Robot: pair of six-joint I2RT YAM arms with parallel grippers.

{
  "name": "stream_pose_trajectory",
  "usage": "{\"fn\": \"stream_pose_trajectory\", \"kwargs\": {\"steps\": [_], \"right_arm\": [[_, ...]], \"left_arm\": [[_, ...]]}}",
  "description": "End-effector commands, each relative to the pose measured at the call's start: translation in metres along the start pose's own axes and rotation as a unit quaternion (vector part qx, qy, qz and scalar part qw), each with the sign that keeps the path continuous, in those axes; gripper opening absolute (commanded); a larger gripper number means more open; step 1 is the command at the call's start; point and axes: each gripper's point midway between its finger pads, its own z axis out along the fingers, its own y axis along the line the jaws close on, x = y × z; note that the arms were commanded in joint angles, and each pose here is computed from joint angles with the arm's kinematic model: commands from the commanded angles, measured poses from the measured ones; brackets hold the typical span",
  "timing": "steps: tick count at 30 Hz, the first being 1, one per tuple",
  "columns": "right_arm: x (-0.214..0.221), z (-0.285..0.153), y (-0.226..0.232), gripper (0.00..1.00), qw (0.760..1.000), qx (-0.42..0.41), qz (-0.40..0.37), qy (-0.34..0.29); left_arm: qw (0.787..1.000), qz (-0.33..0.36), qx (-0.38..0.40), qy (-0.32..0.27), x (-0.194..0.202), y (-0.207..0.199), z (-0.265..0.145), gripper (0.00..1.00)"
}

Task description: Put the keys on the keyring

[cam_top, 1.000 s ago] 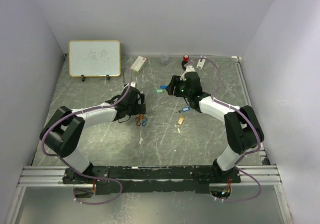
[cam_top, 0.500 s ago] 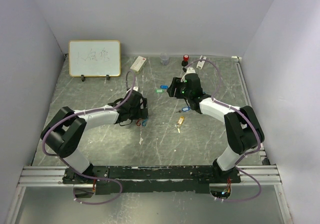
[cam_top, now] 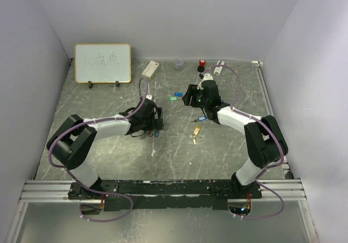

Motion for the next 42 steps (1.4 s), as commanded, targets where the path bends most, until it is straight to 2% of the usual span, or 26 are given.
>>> {"fn": "stream_pose_trajectory", "kwargs": {"steps": [1,23,37,42], "right_arm": [[-0.012,-0.006,-0.001,0.57,1.0,0.003,-0.002,-0.021],[-0.01,-0.008,-0.008,0.57,1.0,0.012,-0.001,-0.019],[-0.012,-0.009,-0.006,0.57,1.0,0.008,-0.001,-0.022],[-0.013,-0.01,-0.007,0.57,1.0,0.01,-0.002,-0.023]], "left_arm": [[1.0,-0.003,0.02,0.006,0.003,-0.01,0.007,0.97],[0.996,0.021,0.075,-0.032,-0.034,-0.046,0.023,0.97],[0.998,0.03,0.04,-0.044,-0.036,-0.024,0.012,0.96],[0.998,0.031,0.034,-0.042,-0.033,-0.017,0.012,0.92]]}}
